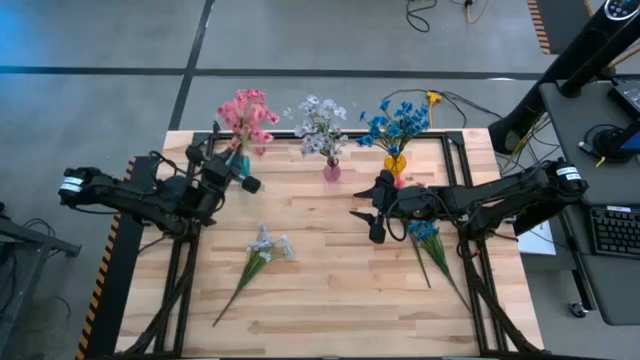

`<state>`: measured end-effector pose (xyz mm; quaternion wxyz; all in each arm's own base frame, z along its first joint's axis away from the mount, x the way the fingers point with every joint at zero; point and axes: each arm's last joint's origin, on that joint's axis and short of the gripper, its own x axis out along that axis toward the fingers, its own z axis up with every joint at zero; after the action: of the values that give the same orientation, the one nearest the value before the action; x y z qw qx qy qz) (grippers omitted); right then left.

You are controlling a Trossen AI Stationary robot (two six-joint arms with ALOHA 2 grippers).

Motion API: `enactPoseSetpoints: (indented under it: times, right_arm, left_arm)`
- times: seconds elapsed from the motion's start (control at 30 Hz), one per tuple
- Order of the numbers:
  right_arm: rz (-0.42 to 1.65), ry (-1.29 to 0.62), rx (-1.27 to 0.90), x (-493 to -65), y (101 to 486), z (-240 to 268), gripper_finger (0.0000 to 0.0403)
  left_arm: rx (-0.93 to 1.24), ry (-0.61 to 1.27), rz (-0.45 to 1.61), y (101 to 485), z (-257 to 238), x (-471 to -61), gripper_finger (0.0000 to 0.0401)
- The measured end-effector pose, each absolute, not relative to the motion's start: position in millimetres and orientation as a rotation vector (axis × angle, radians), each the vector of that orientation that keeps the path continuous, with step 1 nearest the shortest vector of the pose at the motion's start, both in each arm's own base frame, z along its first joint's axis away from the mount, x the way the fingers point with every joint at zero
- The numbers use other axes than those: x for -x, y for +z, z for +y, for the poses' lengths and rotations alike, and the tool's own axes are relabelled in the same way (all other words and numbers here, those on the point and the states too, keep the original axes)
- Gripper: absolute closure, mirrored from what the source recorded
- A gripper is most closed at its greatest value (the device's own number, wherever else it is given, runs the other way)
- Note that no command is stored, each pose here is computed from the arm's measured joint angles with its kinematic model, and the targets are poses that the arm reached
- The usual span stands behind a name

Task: Sort flowers into vase by color
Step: Put the left pink flowers into the blue vase

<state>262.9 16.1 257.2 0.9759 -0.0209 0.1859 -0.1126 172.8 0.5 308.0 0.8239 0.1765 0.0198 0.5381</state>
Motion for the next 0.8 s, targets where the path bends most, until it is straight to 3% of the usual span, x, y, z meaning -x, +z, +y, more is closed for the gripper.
enactPoseSetpoints:
  times: [0.27, 0.8]
  right_arm:
    - [0.378, -0.232, 0.026, -262, 255, 16, 0.0182]
    - [0.381, -0.24, 0.017, -262, 254, 16, 0.0182]
  left_arm:
    - [-0.439, 1.163, 0.093, 317, 1, -172, 0.0401]
    - [-0.453, 1.155, -0.016, 326, 11, -141, 0.0401]
